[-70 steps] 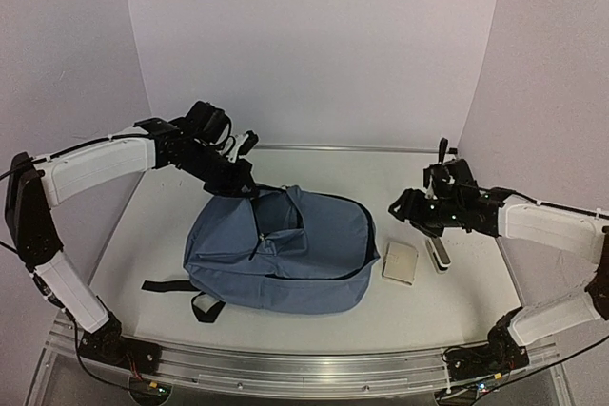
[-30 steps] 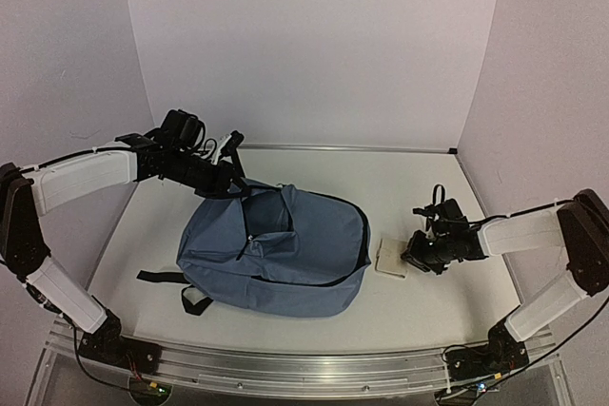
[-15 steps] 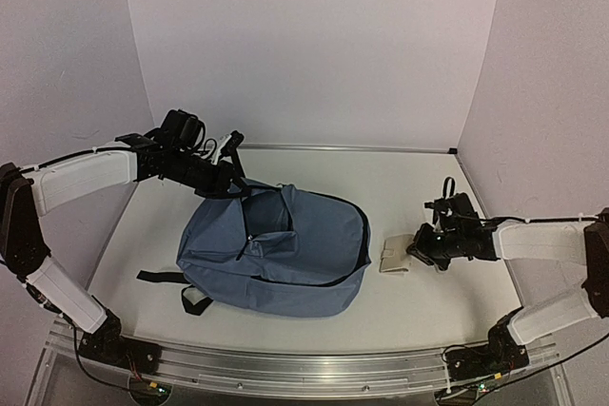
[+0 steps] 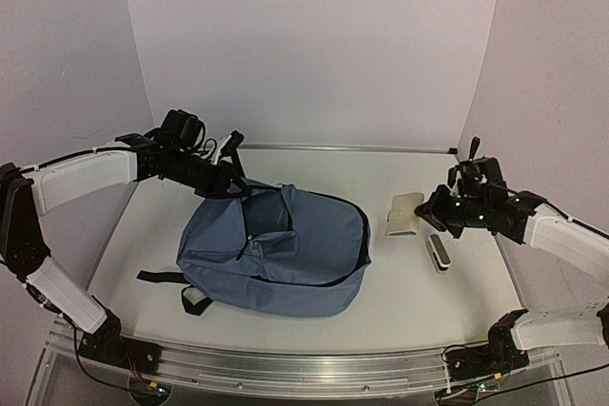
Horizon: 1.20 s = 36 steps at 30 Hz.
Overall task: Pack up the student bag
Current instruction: Pick up the personal item from the center of the board, then place the personal item in the student bag.
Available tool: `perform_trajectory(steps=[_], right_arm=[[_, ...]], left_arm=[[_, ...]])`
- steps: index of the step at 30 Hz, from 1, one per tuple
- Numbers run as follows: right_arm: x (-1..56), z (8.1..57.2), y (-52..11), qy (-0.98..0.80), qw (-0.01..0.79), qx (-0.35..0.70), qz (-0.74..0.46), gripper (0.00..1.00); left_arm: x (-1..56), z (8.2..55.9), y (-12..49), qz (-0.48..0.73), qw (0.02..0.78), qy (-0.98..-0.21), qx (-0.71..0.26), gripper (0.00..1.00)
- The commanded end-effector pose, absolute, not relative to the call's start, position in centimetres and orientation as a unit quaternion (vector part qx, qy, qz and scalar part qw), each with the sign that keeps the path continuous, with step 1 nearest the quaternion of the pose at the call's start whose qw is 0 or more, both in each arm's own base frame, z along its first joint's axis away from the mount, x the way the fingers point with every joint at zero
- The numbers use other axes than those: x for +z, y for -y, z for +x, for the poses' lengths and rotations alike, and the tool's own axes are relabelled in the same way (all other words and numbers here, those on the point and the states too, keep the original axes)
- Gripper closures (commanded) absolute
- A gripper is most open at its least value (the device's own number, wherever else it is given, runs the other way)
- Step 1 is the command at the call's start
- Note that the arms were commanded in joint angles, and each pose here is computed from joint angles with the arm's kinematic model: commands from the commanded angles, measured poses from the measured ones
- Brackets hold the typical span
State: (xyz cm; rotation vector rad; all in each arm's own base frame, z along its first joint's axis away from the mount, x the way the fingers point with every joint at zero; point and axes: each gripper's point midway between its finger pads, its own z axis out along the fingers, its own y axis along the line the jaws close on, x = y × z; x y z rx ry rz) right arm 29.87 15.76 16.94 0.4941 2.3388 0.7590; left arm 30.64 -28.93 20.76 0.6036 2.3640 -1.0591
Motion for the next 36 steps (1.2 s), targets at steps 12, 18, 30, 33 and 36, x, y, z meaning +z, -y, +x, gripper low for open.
perform_trajectory(steps=[12, 18, 30, 33, 36], right_arm=[[29.5, 29.0, -30.1, -0.819, 0.294, 0.488, 0.068, 1.00], [28.1, 28.3, -36.1, -0.817, 0.253, 0.517, 0.030, 1.00], [24.2, 27.7, -43.2, -0.822, 0.192, 0.536, 0.010, 1.00], [22.9, 27.9, -44.0, -0.829, 0.186, 0.527, 0.018, 1.00], [21.6, 28.7, -43.8, -0.836, 0.187, 0.513, 0.046, 1.00]], left_arm=[[23.6, 31.5, 29.6, 0.238, 0.276, -0.835, -0.412, 1.00], [23.5, 31.4, 29.7, 0.239, 0.272, -0.835, -0.415, 1.00], [23.3, 31.2, 30.0, 0.241, 0.262, -0.833, -0.424, 1.00], [23.4, 31.1, 30.0, 0.241, 0.261, -0.832, -0.427, 1.00], [23.5, 31.0, 30.1, 0.243, 0.260, -0.830, -0.429, 1.00]])
